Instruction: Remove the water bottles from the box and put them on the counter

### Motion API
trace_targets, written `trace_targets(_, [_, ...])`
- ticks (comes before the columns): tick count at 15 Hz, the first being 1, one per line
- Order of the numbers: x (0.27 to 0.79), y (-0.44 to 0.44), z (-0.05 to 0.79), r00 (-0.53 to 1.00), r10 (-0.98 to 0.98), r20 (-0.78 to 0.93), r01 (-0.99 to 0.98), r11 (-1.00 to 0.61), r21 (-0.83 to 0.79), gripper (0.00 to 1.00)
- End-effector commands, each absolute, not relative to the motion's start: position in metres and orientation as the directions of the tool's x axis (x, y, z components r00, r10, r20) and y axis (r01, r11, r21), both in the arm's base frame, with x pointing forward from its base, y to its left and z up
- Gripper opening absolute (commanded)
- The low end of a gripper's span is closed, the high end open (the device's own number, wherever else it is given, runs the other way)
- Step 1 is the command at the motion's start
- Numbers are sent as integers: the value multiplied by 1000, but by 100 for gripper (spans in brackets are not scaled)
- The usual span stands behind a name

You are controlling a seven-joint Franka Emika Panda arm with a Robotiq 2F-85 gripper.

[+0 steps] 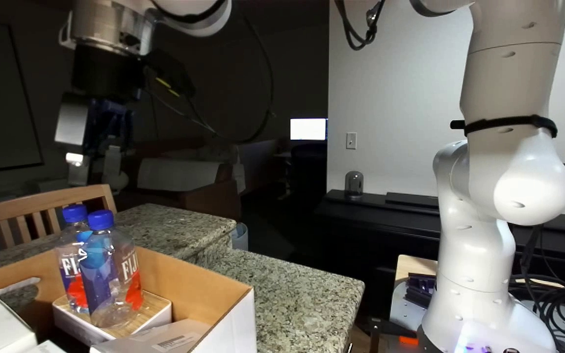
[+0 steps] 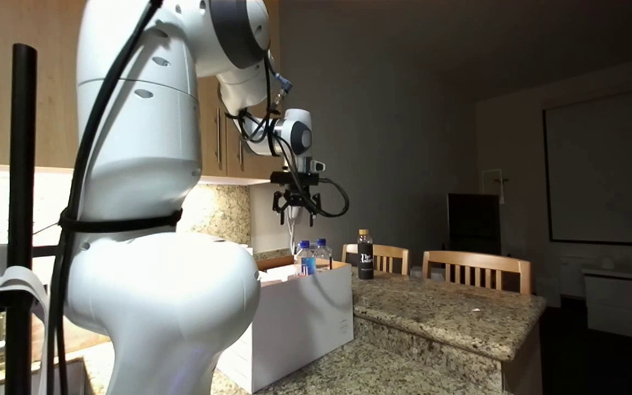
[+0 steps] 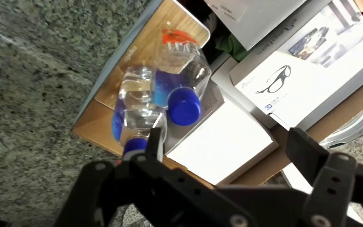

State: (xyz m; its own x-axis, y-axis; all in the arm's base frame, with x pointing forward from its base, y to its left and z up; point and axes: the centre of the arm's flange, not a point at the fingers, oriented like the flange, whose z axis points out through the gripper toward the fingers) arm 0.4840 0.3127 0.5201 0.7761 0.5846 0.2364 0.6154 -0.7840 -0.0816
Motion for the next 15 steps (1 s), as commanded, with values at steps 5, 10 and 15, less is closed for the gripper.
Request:
trace_targets(5, [535,363,460,752,643,141,655,-754,-56,100])
trace_targets(10, [552,362,468,762,636,120,638,-769,30,100])
trace_targets(15, [551,361,491,783,616,86,613,-788,60,100])
